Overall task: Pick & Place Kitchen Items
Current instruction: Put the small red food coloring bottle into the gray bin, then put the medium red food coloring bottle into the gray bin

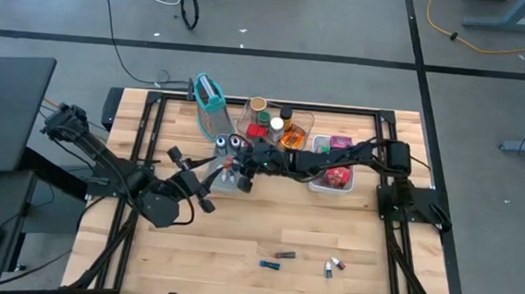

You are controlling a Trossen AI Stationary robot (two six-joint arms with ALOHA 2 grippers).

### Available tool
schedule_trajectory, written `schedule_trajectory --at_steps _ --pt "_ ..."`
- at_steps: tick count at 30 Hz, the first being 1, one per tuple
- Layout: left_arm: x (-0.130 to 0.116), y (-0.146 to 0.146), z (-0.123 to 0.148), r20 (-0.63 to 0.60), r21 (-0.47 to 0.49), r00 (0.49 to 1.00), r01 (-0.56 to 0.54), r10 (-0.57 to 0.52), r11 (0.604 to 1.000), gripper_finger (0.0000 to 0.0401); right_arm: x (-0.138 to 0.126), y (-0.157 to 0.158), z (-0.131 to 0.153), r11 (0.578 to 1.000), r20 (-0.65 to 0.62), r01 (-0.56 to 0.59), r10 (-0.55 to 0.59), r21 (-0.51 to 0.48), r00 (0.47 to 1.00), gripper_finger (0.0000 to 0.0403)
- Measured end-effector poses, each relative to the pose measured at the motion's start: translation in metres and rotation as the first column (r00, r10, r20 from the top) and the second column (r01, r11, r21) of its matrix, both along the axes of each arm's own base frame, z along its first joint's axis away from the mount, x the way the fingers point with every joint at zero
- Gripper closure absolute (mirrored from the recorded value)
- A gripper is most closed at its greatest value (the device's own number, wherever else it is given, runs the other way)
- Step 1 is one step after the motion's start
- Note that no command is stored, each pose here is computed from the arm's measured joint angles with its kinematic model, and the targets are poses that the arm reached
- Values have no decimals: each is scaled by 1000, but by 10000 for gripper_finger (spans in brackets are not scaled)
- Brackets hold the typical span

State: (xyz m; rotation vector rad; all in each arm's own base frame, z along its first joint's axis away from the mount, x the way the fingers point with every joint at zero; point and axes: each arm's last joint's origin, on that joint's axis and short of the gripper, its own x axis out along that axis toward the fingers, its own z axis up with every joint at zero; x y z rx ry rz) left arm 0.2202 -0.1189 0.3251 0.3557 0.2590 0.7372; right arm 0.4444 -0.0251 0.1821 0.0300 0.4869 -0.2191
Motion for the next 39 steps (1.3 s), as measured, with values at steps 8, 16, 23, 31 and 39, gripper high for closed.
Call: schedule_trajectory --at_steps 8,16,23,31,39 --pt "0 0 0 8 -9 1000 -1 1 1000 248 -3 -15 -14 1000 -48 3 -3 -6 999 266" --pt "0 0 0 9 -10 1000 -1 1 1000 248 -2 -7 -12 998 -46 -45 42 -54 998 199" --pt "-1 1 -2 6 -22 1000 4 -4 1000 248 -15 33 3 955 -158 -296 287 -35 945 189" --pt "-1 1 -3 7 -27 1000 1 -1 1000 248 -52 89 32 920 -313 -390 381 36 870 201" --pt "-1 1 -3 20 -42 1000 -1 2 999 248 -80 143 27 903 -439 -398 428 164 790 204"
